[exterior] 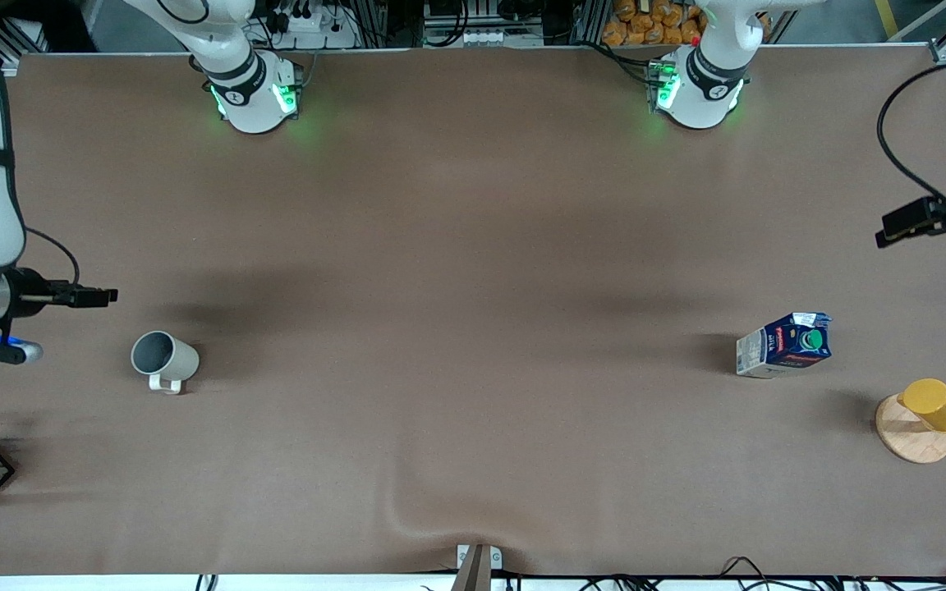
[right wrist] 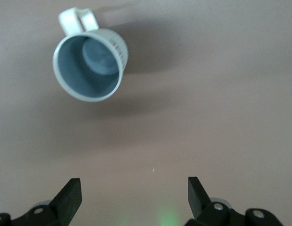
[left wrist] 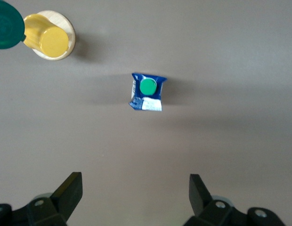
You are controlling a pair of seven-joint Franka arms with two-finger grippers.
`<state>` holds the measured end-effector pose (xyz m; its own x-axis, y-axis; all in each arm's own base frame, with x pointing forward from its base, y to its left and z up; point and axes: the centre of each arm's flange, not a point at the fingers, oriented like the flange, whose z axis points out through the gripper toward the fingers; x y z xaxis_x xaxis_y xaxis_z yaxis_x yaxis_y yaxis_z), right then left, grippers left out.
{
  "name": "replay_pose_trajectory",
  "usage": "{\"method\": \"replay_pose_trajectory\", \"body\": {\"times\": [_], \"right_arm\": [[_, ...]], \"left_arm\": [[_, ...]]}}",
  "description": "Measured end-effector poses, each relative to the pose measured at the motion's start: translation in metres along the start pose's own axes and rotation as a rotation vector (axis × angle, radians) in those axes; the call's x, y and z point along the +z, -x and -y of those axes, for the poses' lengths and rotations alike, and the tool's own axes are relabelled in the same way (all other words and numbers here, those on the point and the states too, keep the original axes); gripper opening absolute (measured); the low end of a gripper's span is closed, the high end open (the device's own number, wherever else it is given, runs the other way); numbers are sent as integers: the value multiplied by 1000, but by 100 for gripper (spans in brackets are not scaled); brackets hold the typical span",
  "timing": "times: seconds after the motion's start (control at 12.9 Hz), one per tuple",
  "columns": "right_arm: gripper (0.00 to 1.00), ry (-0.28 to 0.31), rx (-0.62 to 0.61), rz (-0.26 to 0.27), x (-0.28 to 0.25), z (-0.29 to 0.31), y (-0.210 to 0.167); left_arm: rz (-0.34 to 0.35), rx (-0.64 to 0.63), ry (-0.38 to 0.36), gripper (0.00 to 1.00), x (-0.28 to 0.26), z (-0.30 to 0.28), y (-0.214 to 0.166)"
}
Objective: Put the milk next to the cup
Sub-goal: 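Reach the right gripper to the white mug while the left gripper reaches the milk carton, then grasp the white mug with the right gripper while the left gripper grasps the carton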
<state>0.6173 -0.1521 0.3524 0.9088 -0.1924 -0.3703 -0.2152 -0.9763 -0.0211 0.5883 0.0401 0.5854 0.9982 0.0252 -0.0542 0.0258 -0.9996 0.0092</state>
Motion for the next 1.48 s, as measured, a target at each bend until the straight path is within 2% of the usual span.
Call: {"method": "replay_pose_trajectory", "body": {"times": [0.54, 0.85, 1.17, 1.24, 1.48], "right_arm": [[100, 8, -64, -134, 32, 1, -41], [100, 13, -89, -170, 60, 14, -63], [100, 14, -103, -134, 94, 19, -74], [91, 15, -111, -128, 99, 23, -76], [54, 20, -133, -127, 100, 32, -76]], "left_arm": [[11, -25, -1, 100, 65, 16, -30], [19, -18, 0, 100, 107, 13, -43], [30, 6, 1, 100, 164, -1, -59], [33, 16, 1, 100, 176, -7, -63], [30, 24, 1, 100, 194, -12, -71]]}}
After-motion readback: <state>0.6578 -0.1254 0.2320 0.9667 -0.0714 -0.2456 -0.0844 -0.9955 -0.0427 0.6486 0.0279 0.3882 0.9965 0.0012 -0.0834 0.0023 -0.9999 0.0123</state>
